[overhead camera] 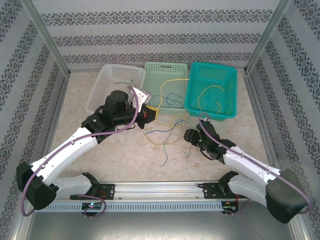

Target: Untangle the cables

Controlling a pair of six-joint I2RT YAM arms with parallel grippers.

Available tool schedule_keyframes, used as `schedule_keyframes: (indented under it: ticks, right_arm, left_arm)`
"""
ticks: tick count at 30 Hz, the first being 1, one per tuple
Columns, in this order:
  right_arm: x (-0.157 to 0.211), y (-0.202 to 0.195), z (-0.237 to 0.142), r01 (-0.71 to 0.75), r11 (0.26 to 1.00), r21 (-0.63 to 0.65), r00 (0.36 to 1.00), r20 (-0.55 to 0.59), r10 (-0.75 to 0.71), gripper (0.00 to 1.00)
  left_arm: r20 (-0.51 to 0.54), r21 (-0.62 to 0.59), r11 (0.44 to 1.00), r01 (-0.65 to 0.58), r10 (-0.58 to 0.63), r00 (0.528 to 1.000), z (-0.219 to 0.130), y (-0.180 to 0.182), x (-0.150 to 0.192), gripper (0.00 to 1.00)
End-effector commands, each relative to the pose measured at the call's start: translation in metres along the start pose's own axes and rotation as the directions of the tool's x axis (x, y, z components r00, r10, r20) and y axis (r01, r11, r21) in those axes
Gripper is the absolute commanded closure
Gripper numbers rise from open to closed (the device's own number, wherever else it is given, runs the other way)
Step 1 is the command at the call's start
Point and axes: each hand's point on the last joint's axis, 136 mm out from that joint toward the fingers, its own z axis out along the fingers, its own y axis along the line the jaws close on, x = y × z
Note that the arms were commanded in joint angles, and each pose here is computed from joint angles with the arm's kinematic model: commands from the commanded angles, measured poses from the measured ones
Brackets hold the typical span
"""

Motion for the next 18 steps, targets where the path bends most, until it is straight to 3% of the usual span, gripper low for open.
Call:
schedule_keyframes:
  ticks: [1,8,15,18]
  right_arm:
    - [-0.010,0.019,0.005,0.013,0.997,-0.070,0.999,0.038,-0.011,0.44]
    - [-0.010,0.036,0.017,0.010,0.992,-0.125,1.000,0.015,-0.008,0.44]
    - [-0.010,0.022,0.039,0.008,0.999,-0.039,1.000,0.008,-0.008,0.46]
    - [-0.010,0.026,0.045,0.003,0.997,-0.077,1.000,0.015,-0.002,0.45]
  left_arm:
    - [0.051,0.031,0.999,-0.022,0.021,0.998,-0.003,-0.007,-0.012,1.00]
    - [0.060,0.036,0.999,-0.021,0.019,0.998,-0.004,-0.008,-0.012,1.00]
    - [0.096,0.065,0.998,-0.023,0.017,0.995,-0.007,-0.015,-0.021,1.00]
    - [0.110,0.072,0.997,-0.018,0.010,0.994,-0.010,-0.017,-0.024,1.00]
